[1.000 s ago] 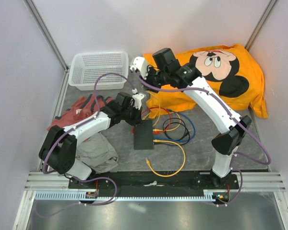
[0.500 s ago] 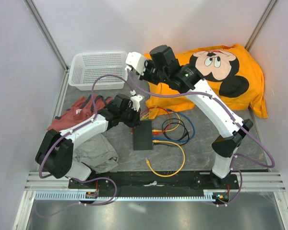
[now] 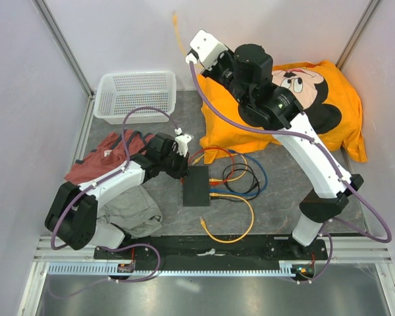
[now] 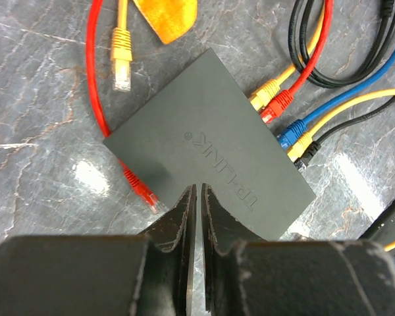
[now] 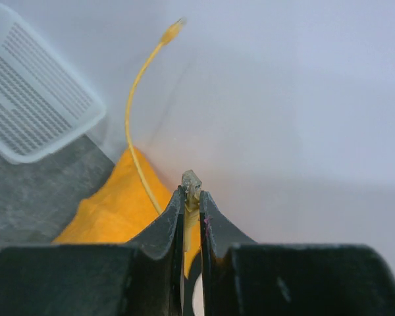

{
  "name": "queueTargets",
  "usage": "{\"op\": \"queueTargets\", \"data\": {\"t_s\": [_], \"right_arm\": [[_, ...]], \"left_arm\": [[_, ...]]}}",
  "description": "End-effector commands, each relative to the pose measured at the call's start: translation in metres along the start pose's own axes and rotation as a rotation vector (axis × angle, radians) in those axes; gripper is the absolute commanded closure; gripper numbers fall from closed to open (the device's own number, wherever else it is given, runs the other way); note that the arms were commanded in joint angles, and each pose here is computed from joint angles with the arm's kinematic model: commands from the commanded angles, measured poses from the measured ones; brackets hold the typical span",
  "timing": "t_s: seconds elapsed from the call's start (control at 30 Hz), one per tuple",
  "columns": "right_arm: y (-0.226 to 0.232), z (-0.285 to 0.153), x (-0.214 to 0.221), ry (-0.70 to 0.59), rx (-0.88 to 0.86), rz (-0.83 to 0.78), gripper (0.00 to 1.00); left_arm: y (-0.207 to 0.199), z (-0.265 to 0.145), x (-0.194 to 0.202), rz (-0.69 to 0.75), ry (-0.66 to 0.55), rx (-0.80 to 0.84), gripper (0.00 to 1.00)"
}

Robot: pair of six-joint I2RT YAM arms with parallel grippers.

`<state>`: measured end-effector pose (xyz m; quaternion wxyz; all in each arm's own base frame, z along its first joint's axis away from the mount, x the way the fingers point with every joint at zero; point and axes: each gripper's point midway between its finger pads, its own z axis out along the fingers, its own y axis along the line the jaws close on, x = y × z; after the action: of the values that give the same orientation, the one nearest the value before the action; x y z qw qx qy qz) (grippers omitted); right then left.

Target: Pull the plug from the switch port

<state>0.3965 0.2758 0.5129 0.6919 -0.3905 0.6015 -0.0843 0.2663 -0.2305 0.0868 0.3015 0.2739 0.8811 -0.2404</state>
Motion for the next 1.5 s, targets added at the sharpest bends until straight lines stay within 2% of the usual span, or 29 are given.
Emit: {"op": "queueTargets", "data": {"t_s": [0.0,0.03,0.07,0.1,0.13,0.17,0.2,0.23,0.27,0.3,0.37,0.4,0.47,0.5,0.53,0.63,0.7,0.73,0.83,0.9,0.93,0.97,1.0,1.07,1.17,1.23,1.33,1.4,1.47], "right_arm": [[-0.046,-0.026,0.039,0.144,0.214,0.003,1.0],[-0.067,-0.041,0.043,0.137,0.269,0.072,1.0],[-0.095,-0.048,0.07,0.183,0.34,0.137,1.0],[-0.103,-0.052,0.09,0.214,0.369,0.211,1.0],[-0.129,-0.071,0.117,0.277,0.43,0.236,1.0],[-0.14,-0.081,0.133,0.309,0.454,0.263,1.0],[-0.133,-0.084,0.149,0.323,0.372,0.292,1.0],[-0.159,-0.112,0.166,0.339,0.44,0.356,1.0],[-0.161,-0.122,0.173,0.347,0.421,0.371,1.0],[-0.14,-0.125,0.182,0.353,0.287,0.394,1.0],[-0.151,-0.161,0.193,0.383,0.324,0.388,1.0],[-0.147,-0.173,0.214,0.462,0.354,0.384,1.0],[-0.154,-0.213,0.225,0.517,0.46,0.37,1.0],[-0.14,-0.222,0.246,0.582,0.45,0.368,1.0],[-0.145,-0.247,0.248,0.601,0.516,0.356,1.0],[-0.122,-0.281,0.271,0.706,0.501,0.367,1.0],[-0.083,-0.293,0.294,0.802,0.399,0.44,1.0],[-0.065,-0.292,0.294,0.792,0.333,0.479,1.0],[-0.001,-0.29,0.318,0.876,0.095,0.598,1.0],[0.033,-0.28,0.318,0.856,-0.102,0.661,1.0],[0.042,-0.275,0.313,0.825,-0.173,0.675,1.0],[0.051,-0.264,0.294,0.733,-0.28,0.708,1.0],[0.053,-0.259,0.295,0.742,-0.32,0.726,1.0],[0.041,-0.248,0.287,0.711,-0.322,0.721,1.0],[0.026,-0.237,0.299,0.73,-0.311,0.655,1.0],[0.018,-0.239,0.327,0.827,-0.245,0.602,1.0],[0.029,-0.252,0.384,1.009,-0.227,0.551,1.0],[0.053,-0.273,0.428,1.187,-0.26,0.575,1.0],[0.072,-0.296,0.454,1.305,-0.289,0.633,1.0]], "left_arm": [[0.0,-0.008,-0.02,-0.002,-0.085,-0.004,0.87],[0.0,-0.008,-0.021,-0.006,-0.09,-0.005,0.87],[0.001,-0.008,-0.021,-0.011,-0.098,-0.007,0.87],[0.001,-0.007,-0.019,-0.032,-0.097,-0.006,0.87],[0.002,-0.006,-0.021,-0.044,-0.104,-0.003,0.87],[0.002,-0.007,-0.021,-0.061,-0.105,0.0,0.87],[0.001,-0.007,-0.022,-0.065,-0.106,0.008,0.87],[0.003,-0.006,-0.021,-0.071,-0.102,0.005,0.87],[0.003,-0.006,-0.022,-0.077,-0.103,0.004,0.87],[0.003,-0.005,-0.023,-0.081,-0.104,0.003,0.87],[0.005,-0.002,-0.023,-0.092,-0.103,0.0,0.87],[0.005,-0.001,-0.023,-0.096,-0.103,0.0,0.87],[0.006,0.003,-0.021,-0.112,-0.091,0.002,0.87],[0.005,0.003,-0.024,-0.116,-0.095,0.003,0.87],[0.006,0.005,-0.023,-0.12,-0.089,0.002,0.86],[0.007,0.007,-0.023,-0.126,-0.082,0.0,0.87],[0.008,0.01,-0.022,-0.129,-0.078,-0.005,0.86],[0.008,0.01,-0.021,-0.131,-0.077,-0.004,0.86],[0.008,0.016,-0.02,-0.147,-0.068,0.007,0.87],[0.004,0.017,-0.023,-0.146,-0.08,0.027,0.87],[0.003,0.017,-0.024,-0.137,-0.08,0.036,0.87],[0.001,0.016,-0.028,-0.131,-0.086,0.046,0.87],[0.002,0.017,-0.026,-0.134,-0.075,0.041,0.87],[0.003,0.017,-0.029,-0.13,-0.08,0.039,0.87],[0.004,0.019,-0.03,-0.128,-0.081,0.033,0.87],[0.004,0.019,-0.029,-0.132,-0.079,0.034,0.86],[0.004,0.02,-0.027,-0.133,-0.075,0.038,0.86],[0.003,0.019,-0.026,-0.13,-0.075,0.04,0.86],[0.004,0.017,-0.026,-0.12,-0.081,0.037,0.86]]}}
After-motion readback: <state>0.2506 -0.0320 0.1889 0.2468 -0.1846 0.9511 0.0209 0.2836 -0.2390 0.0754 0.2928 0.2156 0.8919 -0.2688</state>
